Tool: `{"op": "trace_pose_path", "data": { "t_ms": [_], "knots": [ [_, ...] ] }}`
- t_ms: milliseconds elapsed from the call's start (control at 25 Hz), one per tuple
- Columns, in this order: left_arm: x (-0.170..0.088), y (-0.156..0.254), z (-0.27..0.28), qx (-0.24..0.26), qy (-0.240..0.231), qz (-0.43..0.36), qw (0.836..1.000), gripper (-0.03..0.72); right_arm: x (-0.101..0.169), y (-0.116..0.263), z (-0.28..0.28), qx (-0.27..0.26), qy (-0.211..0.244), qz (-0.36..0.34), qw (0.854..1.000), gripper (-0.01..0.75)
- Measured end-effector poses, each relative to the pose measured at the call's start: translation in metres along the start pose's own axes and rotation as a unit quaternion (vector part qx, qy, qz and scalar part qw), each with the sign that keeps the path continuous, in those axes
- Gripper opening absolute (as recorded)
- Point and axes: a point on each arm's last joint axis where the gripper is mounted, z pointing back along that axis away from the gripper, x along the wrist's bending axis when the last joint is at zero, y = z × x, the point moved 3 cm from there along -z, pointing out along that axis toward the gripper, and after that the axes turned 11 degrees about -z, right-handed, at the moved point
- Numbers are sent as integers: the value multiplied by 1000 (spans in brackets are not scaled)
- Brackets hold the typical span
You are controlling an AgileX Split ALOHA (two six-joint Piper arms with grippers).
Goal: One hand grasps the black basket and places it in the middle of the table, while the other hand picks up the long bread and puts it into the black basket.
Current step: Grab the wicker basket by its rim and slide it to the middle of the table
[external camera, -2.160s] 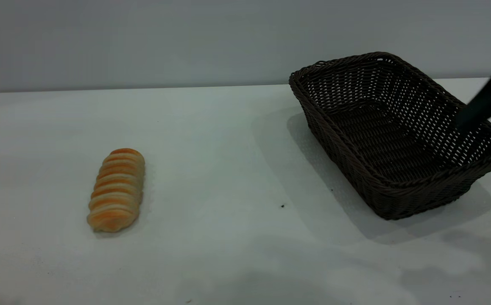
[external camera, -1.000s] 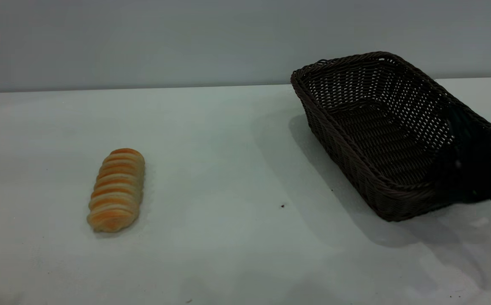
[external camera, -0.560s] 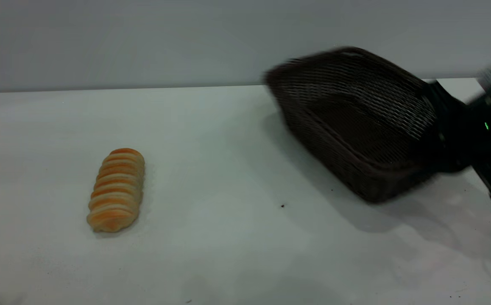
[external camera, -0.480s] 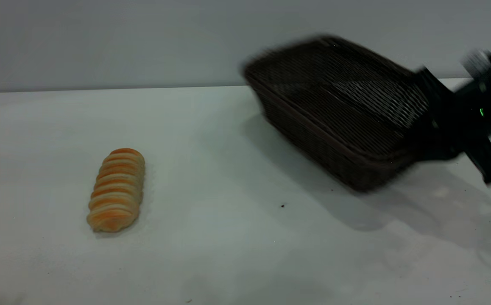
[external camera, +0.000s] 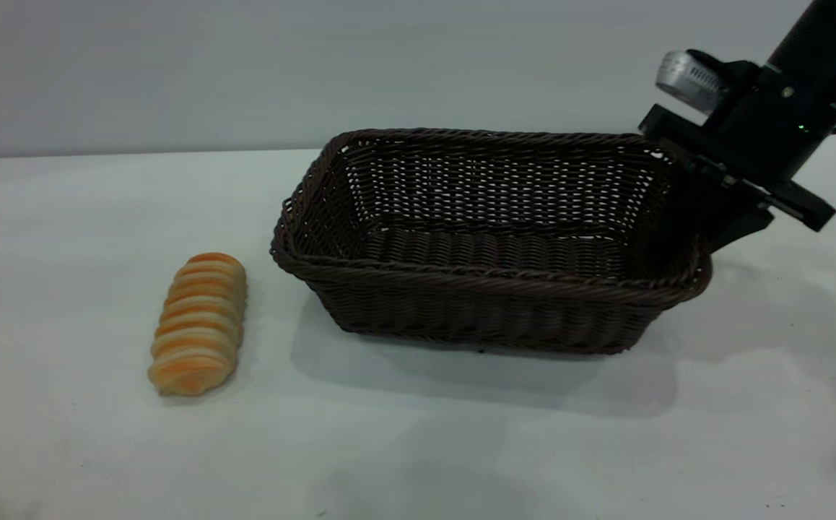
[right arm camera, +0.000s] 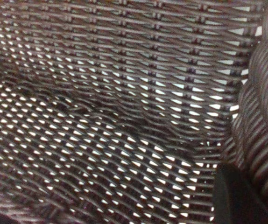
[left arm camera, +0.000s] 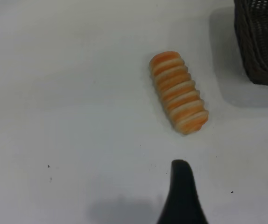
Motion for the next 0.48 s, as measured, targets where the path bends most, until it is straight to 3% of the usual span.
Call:
{"op": "trace_pose_path", "data": {
  "t_ms": [240, 480],
  "knots": [
    [3, -5, -8, -5, -4, 1, 1000, 589, -8, -4, -30, 28, 19, 57, 998, 88],
    [10, -13, -46, 23, 5, 11, 1000, 589, -6, -6, -31, 19, 20, 67, 997, 93]
  ]
}}
